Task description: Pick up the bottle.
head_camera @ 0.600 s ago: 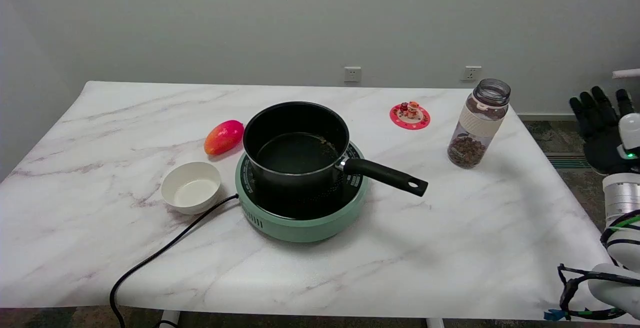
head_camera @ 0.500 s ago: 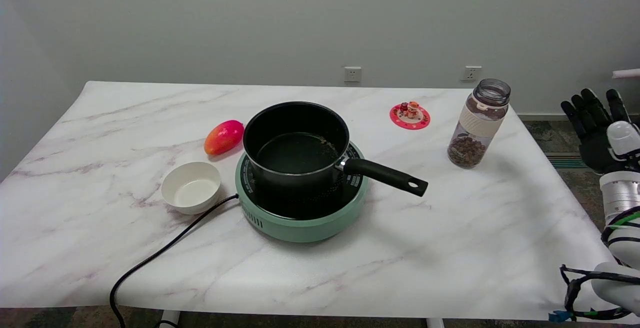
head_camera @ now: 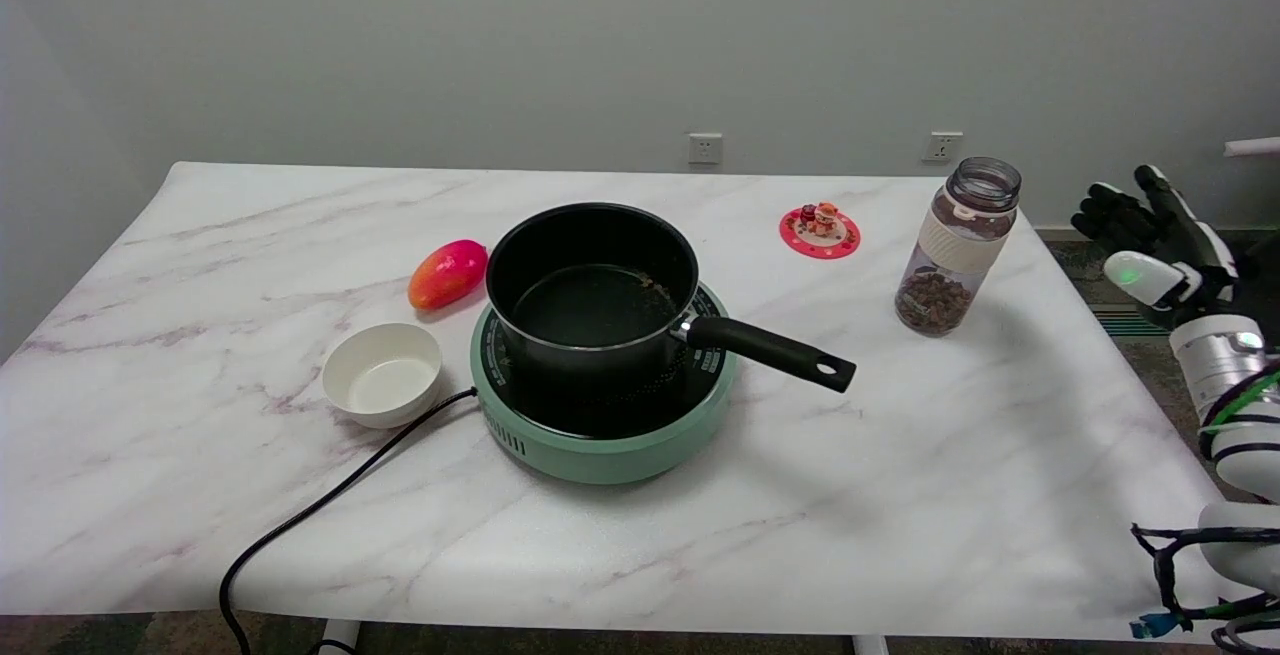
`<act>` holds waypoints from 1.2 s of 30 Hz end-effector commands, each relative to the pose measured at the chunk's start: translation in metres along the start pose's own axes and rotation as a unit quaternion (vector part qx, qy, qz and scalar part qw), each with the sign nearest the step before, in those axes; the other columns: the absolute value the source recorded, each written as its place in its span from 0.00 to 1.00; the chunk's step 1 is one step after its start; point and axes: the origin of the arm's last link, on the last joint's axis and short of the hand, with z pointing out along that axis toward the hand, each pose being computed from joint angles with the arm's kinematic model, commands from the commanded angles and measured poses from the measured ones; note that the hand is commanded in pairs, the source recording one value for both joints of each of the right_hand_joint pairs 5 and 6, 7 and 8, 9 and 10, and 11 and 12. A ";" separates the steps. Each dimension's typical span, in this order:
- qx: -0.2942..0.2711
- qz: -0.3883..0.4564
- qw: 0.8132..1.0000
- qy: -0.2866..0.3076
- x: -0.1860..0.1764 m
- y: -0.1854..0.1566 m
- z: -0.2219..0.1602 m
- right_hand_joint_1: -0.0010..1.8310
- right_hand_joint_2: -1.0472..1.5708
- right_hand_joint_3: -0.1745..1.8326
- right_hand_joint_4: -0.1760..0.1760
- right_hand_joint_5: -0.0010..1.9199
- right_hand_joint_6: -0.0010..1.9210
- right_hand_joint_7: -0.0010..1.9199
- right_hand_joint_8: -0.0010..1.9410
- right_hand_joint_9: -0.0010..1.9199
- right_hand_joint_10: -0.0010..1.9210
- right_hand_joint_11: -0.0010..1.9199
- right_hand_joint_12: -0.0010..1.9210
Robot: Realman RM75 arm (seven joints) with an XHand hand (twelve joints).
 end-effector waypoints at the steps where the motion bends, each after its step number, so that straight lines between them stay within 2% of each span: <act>1: -0.028 -0.132 0.987 -0.088 -0.042 0.008 0.032 0.68 0.09 0.64 0.50 0.04 0.04 0.21 0.21 0.20 0.20 0.20 0.20; 5: -0.046 -0.134 0.984 -0.105 -0.054 0.016 0.035 0.67 0.05 0.67 0.50 0.04 0.04 0.20 0.20 0.19 0.19 0.17 0.17; 10: -0.055 -0.136 0.983 -0.112 -0.057 0.021 0.034 0.67 0.01 0.66 0.50 0.04 0.04 0.20 0.20 0.17 0.17 0.14 0.14; 36: -0.054 -0.088 0.987 -0.125 -0.102 0.036 0.038 0.66 0.01 0.62 0.50 0.10 0.10 0.24 0.24 0.19 0.19 0.15 0.15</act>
